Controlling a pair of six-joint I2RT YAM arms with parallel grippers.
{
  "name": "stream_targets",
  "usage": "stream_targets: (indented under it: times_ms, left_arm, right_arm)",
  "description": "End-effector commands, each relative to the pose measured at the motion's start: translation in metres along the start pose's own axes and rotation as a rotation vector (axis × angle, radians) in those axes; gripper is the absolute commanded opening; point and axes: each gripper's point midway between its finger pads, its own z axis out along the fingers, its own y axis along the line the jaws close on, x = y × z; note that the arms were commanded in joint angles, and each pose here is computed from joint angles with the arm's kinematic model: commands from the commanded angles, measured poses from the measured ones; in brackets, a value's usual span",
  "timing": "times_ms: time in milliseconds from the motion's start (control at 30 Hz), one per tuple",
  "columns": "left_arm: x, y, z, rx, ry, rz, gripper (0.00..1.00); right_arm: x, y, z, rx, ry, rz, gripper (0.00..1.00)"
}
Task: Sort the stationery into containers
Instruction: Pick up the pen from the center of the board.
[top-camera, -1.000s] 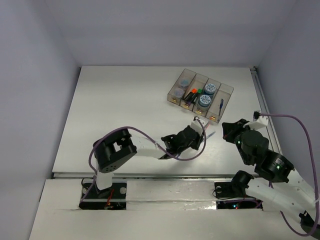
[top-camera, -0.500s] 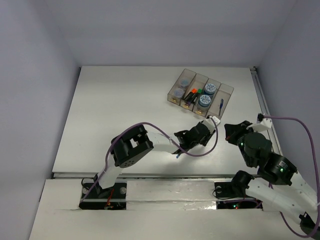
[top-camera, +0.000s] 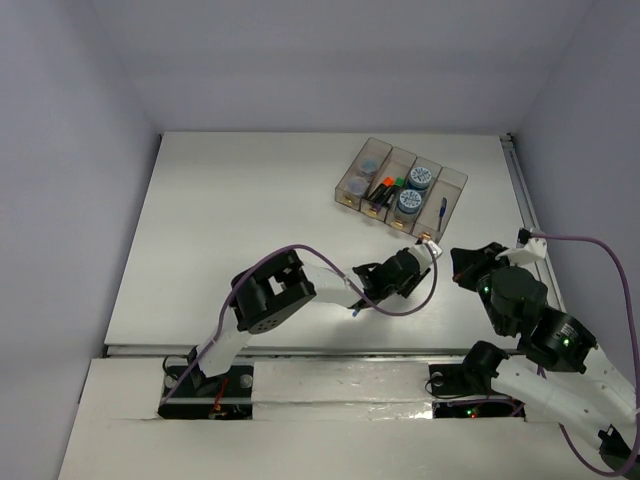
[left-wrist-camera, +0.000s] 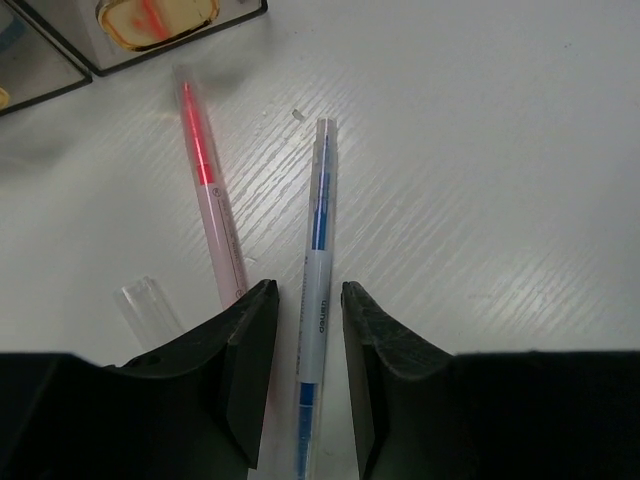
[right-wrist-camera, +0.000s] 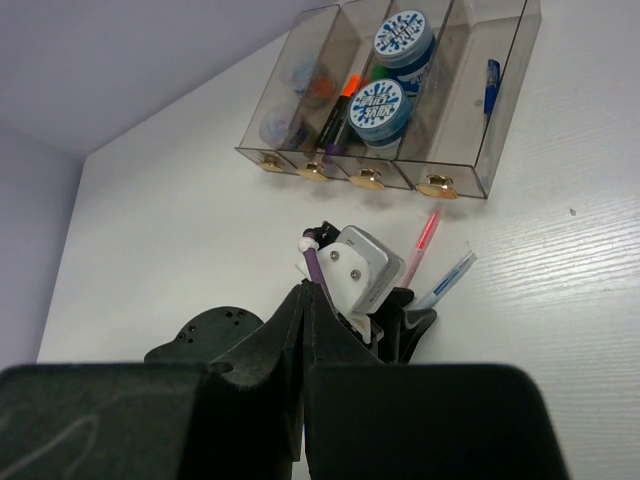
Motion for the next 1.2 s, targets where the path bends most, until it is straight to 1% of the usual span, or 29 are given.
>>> stream_targets:
  times_ms: [0, 133, 233, 367, 433, 467, 567, 600, 633, 667, 700, 800, 833, 900, 933, 1000, 1033, 1067, 1133, 1167]
  left_arm:
    - [-0.020, -0.003, 0.004, 0.006, -0.037, 0.008, 0.30]
    - [-0.011, -0.004, 0.010, 0.005, -0.009, 0.019, 0.30]
    - [-0.008, -0.003, 0.010, 0.004, -0.001, 0.018, 0.28]
    - [-0.006, -0.003, 0.007, 0.008, -0.003, 0.012, 0.17]
    - [-0.011, -0.003, 0.004, 0.011, -0.014, 0.007, 0.13]
    - [-0.010, -0.003, 0.003, 0.011, -0.014, 0.006, 0.10]
    - [-0.014, -0.003, -0.003, 0.014, -0.026, -0.006, 0.03]
    - [-0.015, -0.004, -0.004, 0.022, -0.026, -0.010, 0.01]
    - [-0.021, -0.005, -0.009, 0.029, -0.040, -0.023, 0.00]
    - [-0.019, -0.005, -0.012, 0.035, -0.038, -0.029, 0.00]
    - [-0.030, -0.006, -0.020, 0.041, -0.062, -0.048, 0.00]
    - [-0.034, -0.003, -0.036, 0.045, -0.090, -0.078, 0.00]
    - [-0.049, -0.003, -0.049, 0.052, -0.132, -0.095, 0.00]
    - [-0.049, 0.000, -0.063, 0.060, -0.164, -0.124, 0.00]
    - [-0.066, 0.001, -0.079, 0.070, -0.218, -0.141, 0.00]
    - [-0.065, 0.004, -0.094, 0.082, -0.267, -0.167, 0.00]
    - [-0.079, 0.005, -0.108, 0.093, -0.313, -0.180, 0.00]
    - [-0.074, 0.007, -0.115, 0.098, -0.331, -0.186, 0.00]
    - [-0.087, 0.009, -0.136, 0.116, -0.395, -0.207, 0.00]
    - [-0.082, 0.011, -0.142, 0.120, -0.408, -0.211, 0.00]
  right_arm:
    - [-0.003, 0.000, 0.002, 0.005, -0.022, 0.008, 0.00]
    - [-0.002, 0.001, 0.003, 0.003, -0.019, 0.010, 0.00]
    - [-0.004, 0.001, 0.002, 0.002, -0.025, 0.012, 0.00]
    - [-0.005, 0.002, 0.002, 0.000, -0.028, 0.012, 0.00]
    - [-0.005, 0.001, 0.002, 0.002, -0.029, 0.011, 0.00]
    - [-0.005, 0.001, 0.002, 0.003, -0.028, 0.010, 0.00]
    - [-0.004, 0.001, 0.003, 0.005, -0.025, 0.007, 0.00]
    - [-0.005, 0.001, 0.003, 0.006, -0.029, 0.009, 0.00]
    - [-0.006, 0.001, 0.003, 0.006, -0.031, 0.009, 0.00]
    - [-0.006, 0.001, 0.002, 0.006, -0.031, 0.009, 0.00]
    - [-0.006, 0.000, 0.002, 0.009, -0.033, 0.007, 0.00]
    - [-0.007, 0.001, 0.002, 0.008, -0.034, 0.007, 0.00]
    - [-0.007, 0.001, 0.002, 0.008, -0.034, 0.005, 0.00]
    - [-0.007, 0.001, 0.003, 0.006, -0.035, 0.003, 0.00]
    - [-0.007, 0.001, 0.003, 0.007, -0.035, -0.005, 0.00]
    - [-0.007, 0.004, 0.005, 0.003, -0.037, -0.011, 0.00]
    - [-0.006, 0.005, 0.006, 0.003, -0.033, -0.021, 0.00]
    - [-0.006, 0.007, 0.007, 0.002, -0.032, -0.022, 0.00]
    - [-0.005, 0.009, 0.009, -0.002, -0.030, -0.032, 0.00]
    - [-0.006, 0.011, 0.010, -0.009, -0.035, -0.028, 0.00]
